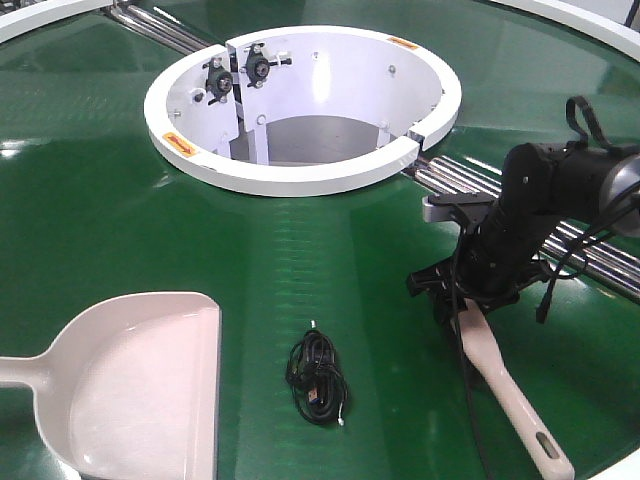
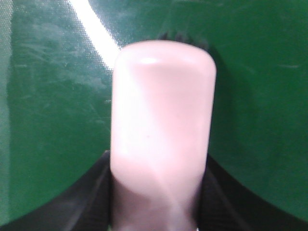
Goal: Clean and inspect green conveyor with broom and dustpan
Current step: 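Close the right gripper on the brush handle near the bristles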
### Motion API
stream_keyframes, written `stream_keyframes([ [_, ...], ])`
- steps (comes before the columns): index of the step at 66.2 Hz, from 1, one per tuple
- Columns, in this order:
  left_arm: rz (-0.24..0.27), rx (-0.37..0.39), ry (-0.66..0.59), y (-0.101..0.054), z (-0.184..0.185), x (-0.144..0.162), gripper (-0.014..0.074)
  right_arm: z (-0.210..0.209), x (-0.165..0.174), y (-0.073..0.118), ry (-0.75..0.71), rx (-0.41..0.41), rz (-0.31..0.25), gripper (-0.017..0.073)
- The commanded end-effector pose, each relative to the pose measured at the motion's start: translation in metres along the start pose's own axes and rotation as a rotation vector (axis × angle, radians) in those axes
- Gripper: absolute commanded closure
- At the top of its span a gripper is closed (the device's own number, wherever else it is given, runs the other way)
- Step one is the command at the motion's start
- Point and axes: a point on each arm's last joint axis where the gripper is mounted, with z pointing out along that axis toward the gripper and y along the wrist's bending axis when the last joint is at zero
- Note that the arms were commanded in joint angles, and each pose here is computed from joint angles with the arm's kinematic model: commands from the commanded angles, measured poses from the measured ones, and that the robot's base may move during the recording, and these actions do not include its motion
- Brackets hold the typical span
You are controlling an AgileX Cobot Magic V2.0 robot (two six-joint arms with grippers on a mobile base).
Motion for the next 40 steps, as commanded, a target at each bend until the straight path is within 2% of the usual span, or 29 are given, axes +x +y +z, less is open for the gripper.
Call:
stream_keyframes([
  [1, -0.014, -0.014, -0.098, 0.002, -0.002, -0.017, 0.0014, -0.029, -0.005, 0.002, -0.055, 0.003, -0.017, 0.0572],
  [23, -0.014, -0.014, -0.098, 0.002, -0.002, -0.017, 0.0014, -0.053, 0.001, 0.006, 0.116, -0.016, -0.024, 0.0569],
  [40, -0.014, -0.011, -0.089, 0.002, -0.001, -0.016, 0.0014, -0.068, 0.005, 0.011, 0.077, -0.061, -0.005, 0.0569],
])
